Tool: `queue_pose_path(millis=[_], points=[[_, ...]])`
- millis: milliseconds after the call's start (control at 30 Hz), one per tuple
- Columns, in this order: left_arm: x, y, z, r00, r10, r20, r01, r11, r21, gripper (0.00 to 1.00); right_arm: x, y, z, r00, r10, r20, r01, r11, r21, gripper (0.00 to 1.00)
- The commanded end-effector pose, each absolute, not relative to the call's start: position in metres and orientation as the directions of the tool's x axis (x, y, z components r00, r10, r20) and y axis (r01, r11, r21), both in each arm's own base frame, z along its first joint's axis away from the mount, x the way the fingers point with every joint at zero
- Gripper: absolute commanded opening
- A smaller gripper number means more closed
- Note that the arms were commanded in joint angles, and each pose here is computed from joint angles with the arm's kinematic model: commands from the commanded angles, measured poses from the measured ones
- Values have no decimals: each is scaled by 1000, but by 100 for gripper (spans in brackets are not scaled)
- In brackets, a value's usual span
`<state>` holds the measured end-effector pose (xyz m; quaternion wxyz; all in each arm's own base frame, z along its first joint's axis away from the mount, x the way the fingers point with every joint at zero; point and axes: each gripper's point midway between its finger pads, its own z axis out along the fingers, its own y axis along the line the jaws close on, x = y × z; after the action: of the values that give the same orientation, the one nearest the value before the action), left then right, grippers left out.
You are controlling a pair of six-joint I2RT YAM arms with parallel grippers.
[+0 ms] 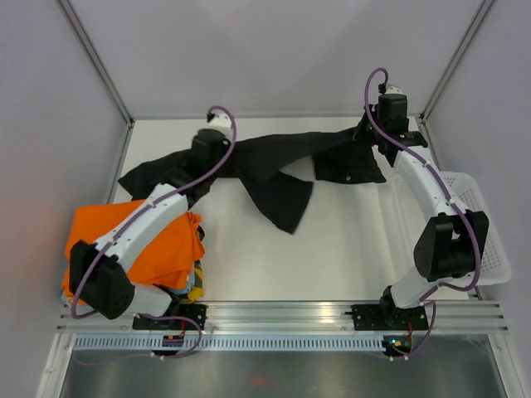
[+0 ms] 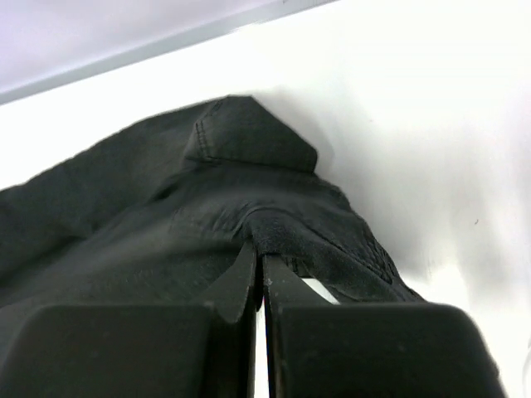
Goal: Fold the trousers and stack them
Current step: Flatten the trousers out
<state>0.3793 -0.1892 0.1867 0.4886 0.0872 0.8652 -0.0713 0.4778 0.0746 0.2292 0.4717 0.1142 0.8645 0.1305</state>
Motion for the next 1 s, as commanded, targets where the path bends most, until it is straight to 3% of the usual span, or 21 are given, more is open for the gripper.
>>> queue_pose_path(millis=[0, 200, 367, 433, 567, 667, 767, 800, 833, 867, 933, 967], points=[[384, -135, 303, -331, 164, -929, 186, 977, 106, 2, 481, 39, 289, -366, 348, -863, 146, 938, 315, 0], [408, -92, 326, -355, 402, -844, 101, 914, 393, 2, 473, 40, 270, -418, 346, -840, 148, 938, 312, 0], [421, -84, 287, -454, 486, -747, 108, 862, 495, 2, 461, 53, 247, -476, 343, -810, 94, 935, 341, 0], [426, -86, 282, -436, 482, -760, 111, 867, 486, 2, 454, 50, 240, -486, 337, -806, 108, 939, 327, 0], [416, -116, 243, -457, 376, -806, 245, 924, 292, 3, 443, 49, 233, -495, 329, -804, 105, 941, 321, 0], [394, -165, 210, -519, 261, -814, 419, 908, 24, 8, 439, 48, 217, -522, 329, -787, 121, 942, 314, 0], [385, -182, 173, -596, 172, -784, 413, 903, -115, 10, 439, 48, 196, -561, 332, -759, 141, 941, 307, 0], [383, -183, 163, -628, 135, -766, 382, 912, -152, 14, 440, 49, 192, -569, 330, -753, 143, 942, 305, 0], [382, -178, 144, -671, 121, -732, 337, 929, -155, 43, 444, 43, 187, -566, 331, -755, 174, 943, 283, 0], [380, -173, 135, -704, 88, -705, 289, 942, -171, 58, 447, 40, 184, -566, 330, -755, 184, 944, 274, 0], [377, -164, 120, -769, -44, -638, 157, 954, -255, 75, 454, 35, 178, -564, 327, -758, 207, 945, 254, 0], [369, -164, 112, -798, -86, -597, 130, 942, -310, 75, 461, 32, 171, -573, 329, -751, 221, 944, 245, 0]])
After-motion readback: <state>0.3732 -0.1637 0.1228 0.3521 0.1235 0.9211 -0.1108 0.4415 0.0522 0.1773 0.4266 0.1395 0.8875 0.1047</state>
